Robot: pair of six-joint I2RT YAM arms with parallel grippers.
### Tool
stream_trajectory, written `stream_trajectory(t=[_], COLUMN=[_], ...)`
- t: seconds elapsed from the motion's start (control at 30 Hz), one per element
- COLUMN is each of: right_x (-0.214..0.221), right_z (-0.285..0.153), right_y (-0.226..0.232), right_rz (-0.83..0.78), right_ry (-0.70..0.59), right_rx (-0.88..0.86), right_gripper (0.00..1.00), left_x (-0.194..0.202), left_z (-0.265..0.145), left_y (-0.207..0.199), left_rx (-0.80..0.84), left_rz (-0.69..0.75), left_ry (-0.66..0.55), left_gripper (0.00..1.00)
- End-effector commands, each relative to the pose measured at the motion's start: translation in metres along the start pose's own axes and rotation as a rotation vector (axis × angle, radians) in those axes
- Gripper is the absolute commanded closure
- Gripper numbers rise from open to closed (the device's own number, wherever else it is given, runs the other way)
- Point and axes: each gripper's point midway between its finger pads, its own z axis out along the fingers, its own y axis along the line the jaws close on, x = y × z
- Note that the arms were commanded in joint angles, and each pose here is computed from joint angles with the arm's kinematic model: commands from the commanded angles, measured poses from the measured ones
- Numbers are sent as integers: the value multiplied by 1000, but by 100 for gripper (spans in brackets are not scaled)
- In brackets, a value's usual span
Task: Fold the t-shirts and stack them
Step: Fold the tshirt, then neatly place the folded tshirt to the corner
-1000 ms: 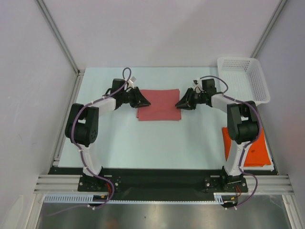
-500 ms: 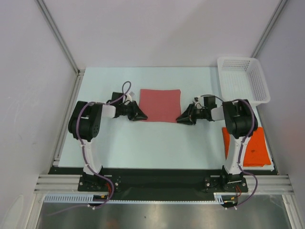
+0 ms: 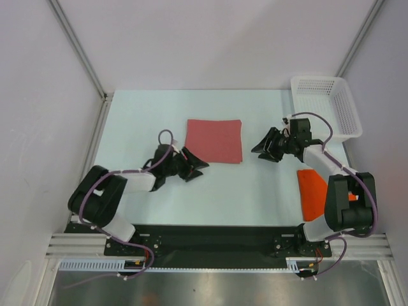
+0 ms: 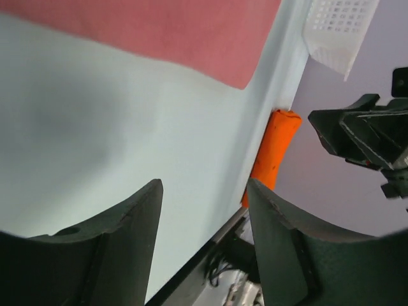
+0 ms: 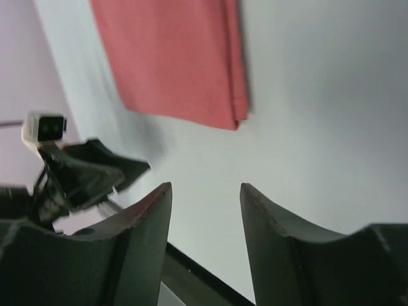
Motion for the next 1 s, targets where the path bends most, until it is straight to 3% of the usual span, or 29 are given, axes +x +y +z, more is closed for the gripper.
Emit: stream_trajectory(t=[0.0, 0.17, 0.2, 0.27, 0.5, 0.53, 0.8, 0.9, 0.97], right_x=[-30, -50, -52, -54, -48, -47, -52, -55, -53], right_z=[-11, -36, -41, -51, -64, -65, -69, -60, -45], right_y=[-21, -16, -15, -16, -19, -18, -18, -16, -19], right_rz=[39, -50, -67, -108, -141, -146, -198, -234, -257], right_ry=[-164, -292, -309, -333, -347, -350, -357, -331, -258], right_rx=[217, 308, 317, 351, 377, 375, 394, 371, 340], right_gripper=[46, 39, 39, 37, 36, 36, 34, 34, 32], left_x=[9, 29, 31, 28, 35, 32, 34, 34, 34], left_z=[34, 69, 74, 81, 126, 134, 159, 163, 162], left_y=[-39, -51, -31, -33, -12, -25, -2, -8, -12], left_rx=[84, 39, -60, -85, -215, -196, -307, -293, -271], left_rz=[-287, -414, -440, -499, -646, -651, -701, -710, -696], left_ry=[-114, -159, -211, -278, -382, -385, -450, -451, -437], left_gripper=[39, 40, 40, 42, 46, 47, 47, 57, 72])
